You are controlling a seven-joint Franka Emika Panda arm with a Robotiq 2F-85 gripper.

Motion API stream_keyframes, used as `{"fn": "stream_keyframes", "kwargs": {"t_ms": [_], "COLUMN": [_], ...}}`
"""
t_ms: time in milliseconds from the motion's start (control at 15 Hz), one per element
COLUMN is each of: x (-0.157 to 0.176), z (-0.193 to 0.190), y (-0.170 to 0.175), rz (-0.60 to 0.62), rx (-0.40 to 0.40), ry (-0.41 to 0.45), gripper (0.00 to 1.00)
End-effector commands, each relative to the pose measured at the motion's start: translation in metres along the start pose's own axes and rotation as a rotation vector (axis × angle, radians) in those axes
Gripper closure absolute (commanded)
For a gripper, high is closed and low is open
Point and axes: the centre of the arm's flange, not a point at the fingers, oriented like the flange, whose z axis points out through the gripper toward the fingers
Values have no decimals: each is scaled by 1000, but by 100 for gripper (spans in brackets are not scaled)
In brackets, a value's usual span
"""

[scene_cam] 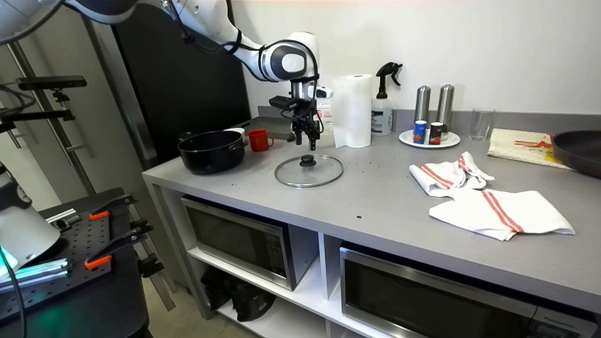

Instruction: Place the glass lid on the black pot.

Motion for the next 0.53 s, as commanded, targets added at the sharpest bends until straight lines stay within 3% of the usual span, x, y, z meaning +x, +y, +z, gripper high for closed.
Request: {"fn": "stream_keyframes", "kwargs": {"t_ms": [0,467], "x": [35,42], "z": [17,44], "y": [-6,-4], "rz": [22,31], "rx": [7,2], "ry": [-33,-72], "gripper": [0,0]}}
